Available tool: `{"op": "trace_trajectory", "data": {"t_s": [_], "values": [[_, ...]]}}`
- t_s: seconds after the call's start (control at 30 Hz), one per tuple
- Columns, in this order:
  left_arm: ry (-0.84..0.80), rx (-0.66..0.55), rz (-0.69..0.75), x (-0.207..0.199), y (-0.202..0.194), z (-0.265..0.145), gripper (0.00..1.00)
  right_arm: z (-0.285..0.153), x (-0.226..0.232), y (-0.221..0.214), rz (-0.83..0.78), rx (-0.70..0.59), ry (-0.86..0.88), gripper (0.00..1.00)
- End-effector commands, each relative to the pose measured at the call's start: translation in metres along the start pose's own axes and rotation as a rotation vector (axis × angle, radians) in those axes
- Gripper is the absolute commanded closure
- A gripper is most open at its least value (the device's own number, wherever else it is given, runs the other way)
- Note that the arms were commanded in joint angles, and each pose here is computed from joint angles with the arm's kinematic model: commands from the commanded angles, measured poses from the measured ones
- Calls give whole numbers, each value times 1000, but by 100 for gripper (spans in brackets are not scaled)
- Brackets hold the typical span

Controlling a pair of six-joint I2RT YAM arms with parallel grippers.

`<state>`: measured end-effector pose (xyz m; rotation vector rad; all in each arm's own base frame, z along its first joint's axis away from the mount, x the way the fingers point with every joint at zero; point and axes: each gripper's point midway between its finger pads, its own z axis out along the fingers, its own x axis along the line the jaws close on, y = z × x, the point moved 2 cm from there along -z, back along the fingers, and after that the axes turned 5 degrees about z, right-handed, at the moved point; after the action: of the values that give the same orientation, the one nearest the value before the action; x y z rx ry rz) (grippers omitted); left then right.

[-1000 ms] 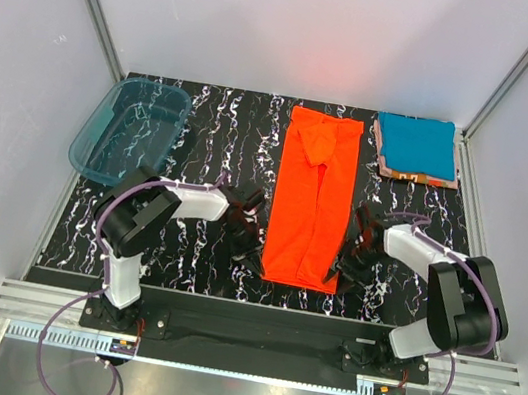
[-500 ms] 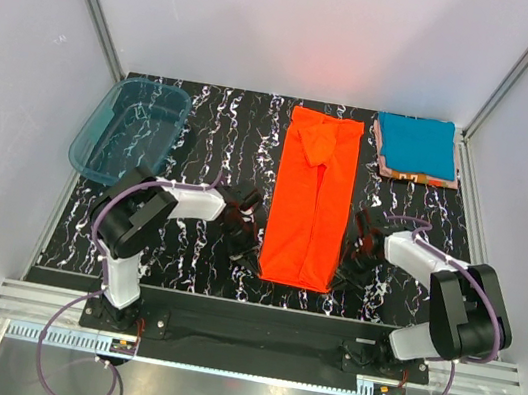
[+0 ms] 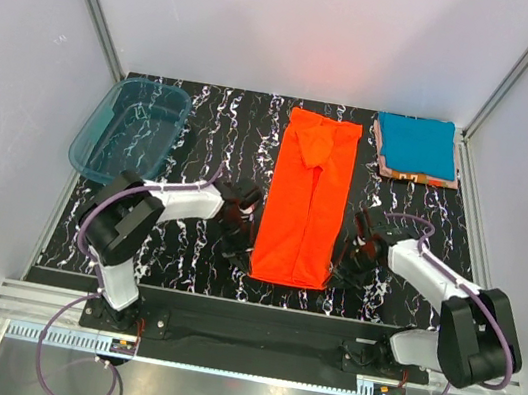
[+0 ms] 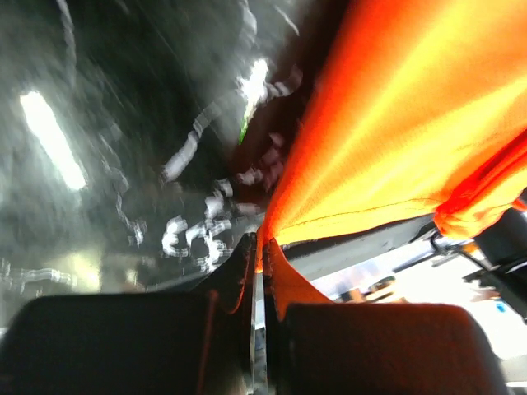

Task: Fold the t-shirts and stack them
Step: Fold the tshirt

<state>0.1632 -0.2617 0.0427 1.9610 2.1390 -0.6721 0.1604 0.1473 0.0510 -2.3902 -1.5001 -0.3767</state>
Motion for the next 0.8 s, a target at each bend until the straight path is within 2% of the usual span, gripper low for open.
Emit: {"op": "trace_trajectory", "data": {"t_s": [0.0, 0.13, 0.27, 0.33, 0.6, 0.77], "values": [[8, -83, 118, -20, 8, -33, 100, -20, 12, 1, -22, -26, 20, 100], [42, -134, 161, -42, 29, -55, 100, -36, 25, 32, -86, -107, -59, 100], [79, -194, 165, -53, 59, -71, 100, -44, 43, 62, -113, -134, -41, 100], [54, -237, 151, -60, 79, -83, 100, -47, 56, 79, -125, -138, -41, 100], [-10, -257, 96, -65, 154, -96, 100, -59, 85, 142, -142, -194, -51, 100], [-118, -296, 113, -85, 188, -112, 100, -52, 91, 172, -129, -178, -78, 100]]}}
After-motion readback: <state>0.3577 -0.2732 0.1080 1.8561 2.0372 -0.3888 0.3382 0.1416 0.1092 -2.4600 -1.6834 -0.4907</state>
